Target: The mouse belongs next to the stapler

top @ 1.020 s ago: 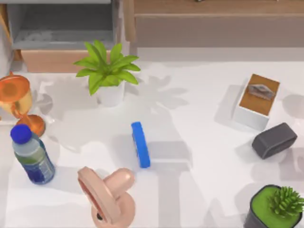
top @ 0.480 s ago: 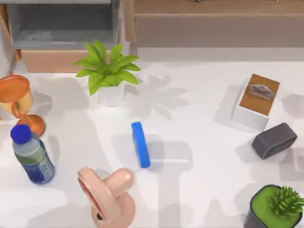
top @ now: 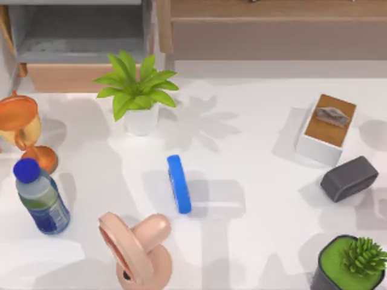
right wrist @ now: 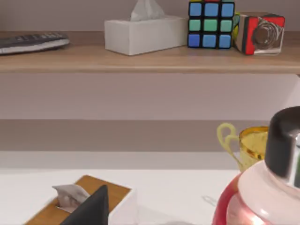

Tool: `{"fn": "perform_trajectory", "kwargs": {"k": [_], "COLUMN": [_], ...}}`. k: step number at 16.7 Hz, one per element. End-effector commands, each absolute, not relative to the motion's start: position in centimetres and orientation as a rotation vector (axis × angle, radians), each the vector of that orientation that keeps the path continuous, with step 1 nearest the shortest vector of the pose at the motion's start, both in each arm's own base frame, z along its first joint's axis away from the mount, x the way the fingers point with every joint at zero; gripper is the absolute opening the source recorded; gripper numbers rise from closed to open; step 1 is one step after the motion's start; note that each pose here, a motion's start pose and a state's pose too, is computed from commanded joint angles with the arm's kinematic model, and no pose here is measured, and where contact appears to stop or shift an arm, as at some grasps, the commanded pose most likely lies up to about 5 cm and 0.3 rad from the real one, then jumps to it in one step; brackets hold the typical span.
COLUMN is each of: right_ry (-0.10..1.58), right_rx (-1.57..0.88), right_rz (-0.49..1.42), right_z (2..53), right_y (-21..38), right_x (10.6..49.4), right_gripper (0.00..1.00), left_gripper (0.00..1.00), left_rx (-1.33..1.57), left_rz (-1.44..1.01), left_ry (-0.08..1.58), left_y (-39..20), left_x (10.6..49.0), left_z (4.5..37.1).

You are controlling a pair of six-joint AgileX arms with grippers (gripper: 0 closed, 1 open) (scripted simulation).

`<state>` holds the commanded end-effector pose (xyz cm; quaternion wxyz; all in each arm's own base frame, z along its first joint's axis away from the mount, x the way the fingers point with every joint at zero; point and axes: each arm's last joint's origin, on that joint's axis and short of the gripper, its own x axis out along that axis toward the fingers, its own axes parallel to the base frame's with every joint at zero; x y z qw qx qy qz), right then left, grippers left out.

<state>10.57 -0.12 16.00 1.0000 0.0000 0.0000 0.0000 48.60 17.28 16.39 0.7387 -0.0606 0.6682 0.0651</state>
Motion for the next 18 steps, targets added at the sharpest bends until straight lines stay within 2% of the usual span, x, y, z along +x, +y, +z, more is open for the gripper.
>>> {"fn": "perform_trajectory", "kwargs": {"k": [6, 9, 18], "right_ry": [0.0, 0.0, 0.0], "right_rx": [0.0, 0.0, 0.0], "right_rz": [0.0, 0.0, 0.0], "right_z": [16.0, 16.0, 16.0], "right_y": [-0.1, -0.1, -0.1], "right_x": [10.6, 10.6, 10.6], "right_gripper": [1.0, 1.0, 1.0], "left_gripper": [1.0, 1.0, 0.32], "left_rx": [-0.133, -0.133, -0.133], "left_rz": [0.143, 0.143, 0.143], "left_ry": [1.466, 1.466, 1.466], "left_y": [17.1, 17.1, 17.1], "left_x": [48.9, 48.9, 48.9], "left_z": [13.9, 13.9, 13.9]}}
